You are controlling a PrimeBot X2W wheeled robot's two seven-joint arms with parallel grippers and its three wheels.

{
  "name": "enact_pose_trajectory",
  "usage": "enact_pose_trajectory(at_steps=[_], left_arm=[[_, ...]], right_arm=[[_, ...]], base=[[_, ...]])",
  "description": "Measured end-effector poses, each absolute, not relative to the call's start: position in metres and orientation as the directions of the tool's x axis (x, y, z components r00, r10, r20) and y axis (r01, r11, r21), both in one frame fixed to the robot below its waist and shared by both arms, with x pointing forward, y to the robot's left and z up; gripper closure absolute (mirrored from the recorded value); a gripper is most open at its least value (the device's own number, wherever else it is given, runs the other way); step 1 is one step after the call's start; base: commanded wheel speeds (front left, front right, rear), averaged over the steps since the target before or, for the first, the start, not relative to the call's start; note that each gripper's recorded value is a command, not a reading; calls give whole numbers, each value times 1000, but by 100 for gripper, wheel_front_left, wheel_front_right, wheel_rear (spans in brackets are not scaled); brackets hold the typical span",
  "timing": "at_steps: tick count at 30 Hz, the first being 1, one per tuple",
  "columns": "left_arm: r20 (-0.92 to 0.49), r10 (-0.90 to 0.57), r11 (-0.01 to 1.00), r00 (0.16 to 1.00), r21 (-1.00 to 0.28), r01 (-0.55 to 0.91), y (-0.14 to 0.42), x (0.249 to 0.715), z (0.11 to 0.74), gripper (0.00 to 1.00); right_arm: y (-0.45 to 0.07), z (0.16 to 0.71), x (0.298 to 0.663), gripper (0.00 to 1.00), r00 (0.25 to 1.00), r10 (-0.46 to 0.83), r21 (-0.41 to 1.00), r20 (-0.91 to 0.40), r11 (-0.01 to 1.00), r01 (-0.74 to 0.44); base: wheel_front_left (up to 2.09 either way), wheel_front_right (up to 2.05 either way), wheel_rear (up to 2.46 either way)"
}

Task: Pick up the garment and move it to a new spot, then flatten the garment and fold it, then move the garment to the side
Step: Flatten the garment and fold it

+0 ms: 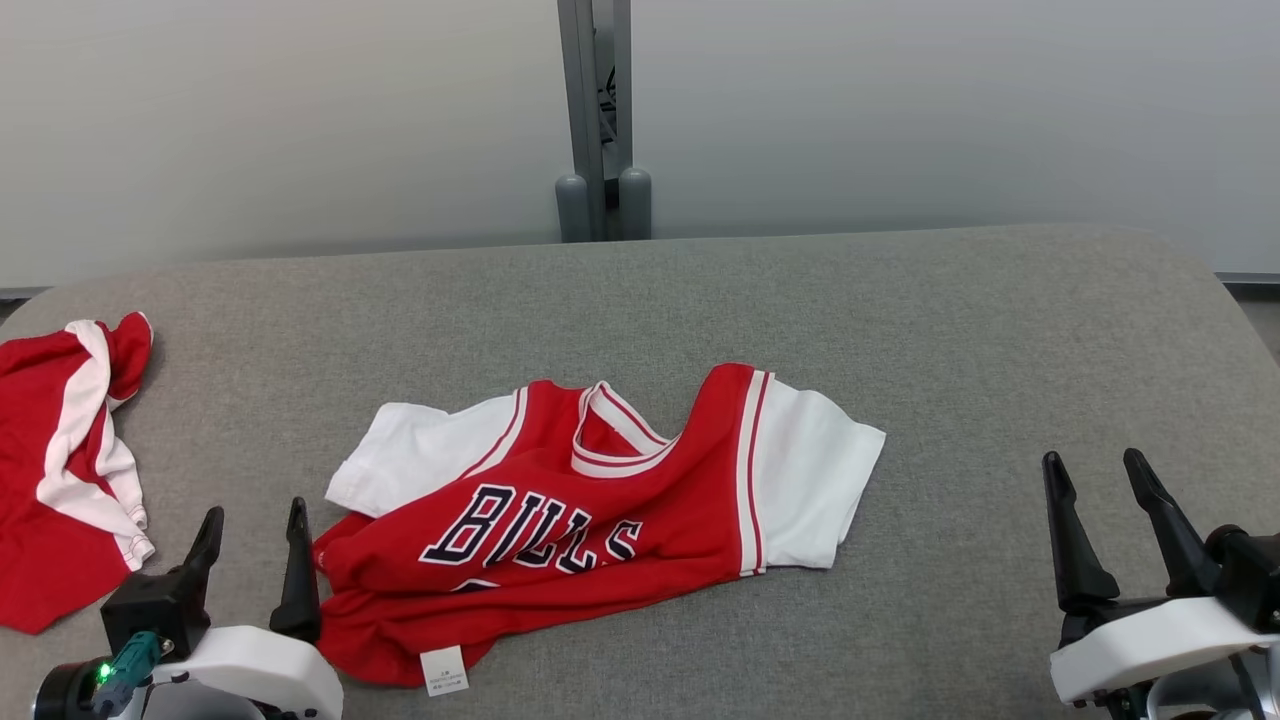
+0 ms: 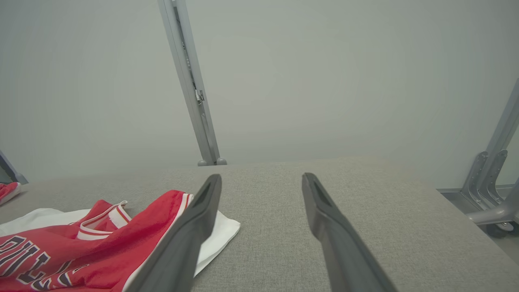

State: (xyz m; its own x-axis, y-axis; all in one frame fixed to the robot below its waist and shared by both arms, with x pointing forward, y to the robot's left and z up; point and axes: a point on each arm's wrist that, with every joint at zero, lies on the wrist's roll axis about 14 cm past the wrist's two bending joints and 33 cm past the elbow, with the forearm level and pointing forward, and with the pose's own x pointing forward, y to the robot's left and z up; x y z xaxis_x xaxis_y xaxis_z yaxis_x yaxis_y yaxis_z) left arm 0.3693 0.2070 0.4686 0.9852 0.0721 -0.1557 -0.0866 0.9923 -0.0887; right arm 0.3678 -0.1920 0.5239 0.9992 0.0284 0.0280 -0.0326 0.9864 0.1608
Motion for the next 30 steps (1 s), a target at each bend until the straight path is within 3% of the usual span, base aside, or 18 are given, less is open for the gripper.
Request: enact_pose_trajectory(at_steps=[6,13,30], left_arm=[[-4,30,997,1000,-67,-30,189,373,515,0],[52,9,1000,999,-28,-7,182,370,536,0],[-32,16,1000,999,25,-15,184,346,519,0]], right_arm=[[-189,534,364,0,998,36,149,58,988,-44],[-185,535,360,0,997,48,143,61,988,-57],[-183,531,354,0,998,57,121,40,991,-62]], base=[[0,0,0],[0,0,0],[0,0,0]])
